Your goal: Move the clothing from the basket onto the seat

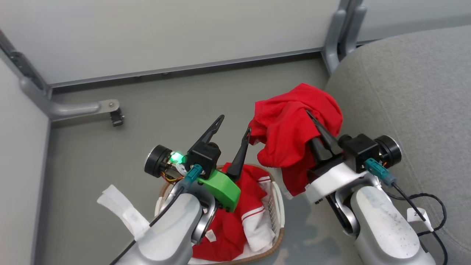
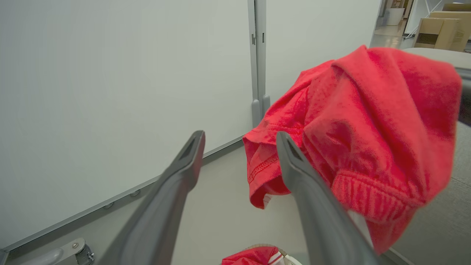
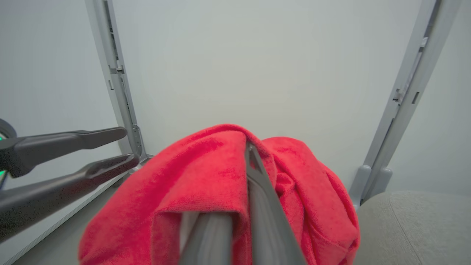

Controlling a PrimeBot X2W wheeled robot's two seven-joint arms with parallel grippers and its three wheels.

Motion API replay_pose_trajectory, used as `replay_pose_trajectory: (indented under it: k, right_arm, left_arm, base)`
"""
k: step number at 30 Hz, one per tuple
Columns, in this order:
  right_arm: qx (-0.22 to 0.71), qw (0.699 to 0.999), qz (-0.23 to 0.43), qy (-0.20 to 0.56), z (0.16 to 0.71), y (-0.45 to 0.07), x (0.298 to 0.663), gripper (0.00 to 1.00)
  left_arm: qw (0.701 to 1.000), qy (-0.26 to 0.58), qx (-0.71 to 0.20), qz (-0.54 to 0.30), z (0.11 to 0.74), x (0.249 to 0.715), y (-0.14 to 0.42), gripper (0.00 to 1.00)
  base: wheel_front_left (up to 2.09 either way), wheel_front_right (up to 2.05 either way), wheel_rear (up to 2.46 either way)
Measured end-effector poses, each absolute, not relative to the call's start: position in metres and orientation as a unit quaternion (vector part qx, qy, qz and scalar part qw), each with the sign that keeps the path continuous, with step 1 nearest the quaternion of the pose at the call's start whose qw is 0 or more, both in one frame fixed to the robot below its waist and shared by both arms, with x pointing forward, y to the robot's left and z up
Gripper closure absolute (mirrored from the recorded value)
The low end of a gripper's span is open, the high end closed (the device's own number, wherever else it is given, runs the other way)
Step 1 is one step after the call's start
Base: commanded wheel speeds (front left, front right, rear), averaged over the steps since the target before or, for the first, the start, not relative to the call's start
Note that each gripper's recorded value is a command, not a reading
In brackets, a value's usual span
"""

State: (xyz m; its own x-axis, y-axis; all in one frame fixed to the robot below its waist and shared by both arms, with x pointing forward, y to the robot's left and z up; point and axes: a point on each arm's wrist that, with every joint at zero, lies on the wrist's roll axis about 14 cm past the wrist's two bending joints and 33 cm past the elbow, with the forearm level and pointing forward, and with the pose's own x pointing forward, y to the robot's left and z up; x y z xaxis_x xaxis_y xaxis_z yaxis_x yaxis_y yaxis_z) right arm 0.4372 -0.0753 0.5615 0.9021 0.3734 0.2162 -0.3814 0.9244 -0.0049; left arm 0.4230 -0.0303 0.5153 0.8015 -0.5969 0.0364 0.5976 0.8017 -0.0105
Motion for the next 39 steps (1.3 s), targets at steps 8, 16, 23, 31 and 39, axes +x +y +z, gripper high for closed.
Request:
replay_pose_trajectory:
  k: [8, 16, 23, 31, 39]
  right_arm:
    - [0.020, 0.987, 0.106, -0.119, 0.569, -0.140, 0.423, 1.00]
    - [0.009, 0.994, 0.019, -0.108, 0.563, -0.201, 0.399, 1.00]
    - [-0.011, 0.994, -0.053, -0.093, 0.557, -0.250, 0.380, 1.00]
    - [-0.073, 0.988, -0.118, -0.073, 0.556, -0.304, 0.387, 1.00]
    - [-0.183, 0.973, -0.135, -0.046, 0.569, -0.363, 0.427, 1.00]
  left_arm:
    - [0.926, -0.011, -0.010, -0.377, 0.504, 0.421, -0.076, 0.00]
    - [0.896, -0.007, -0.022, -0.443, 0.495, 0.410, -0.126, 0.00]
    - [0.869, -0.002, -0.032, -0.493, 0.486, 0.398, -0.162, 0.00]
    - [0.854, 0.027, -0.041, -0.519, 0.457, 0.394, -0.176, 0.00]
    - [0.854, 0.047, -0.044, -0.516, 0.429, 0.411, -0.171, 0.00]
  base:
    - [0.00, 0.00, 0.00]
    - [0.00, 0.00, 0.00]
    - [0.00, 0.00, 0.00]
    - [0.00, 0.00, 0.00]
    - [0.00, 0.00, 0.00]
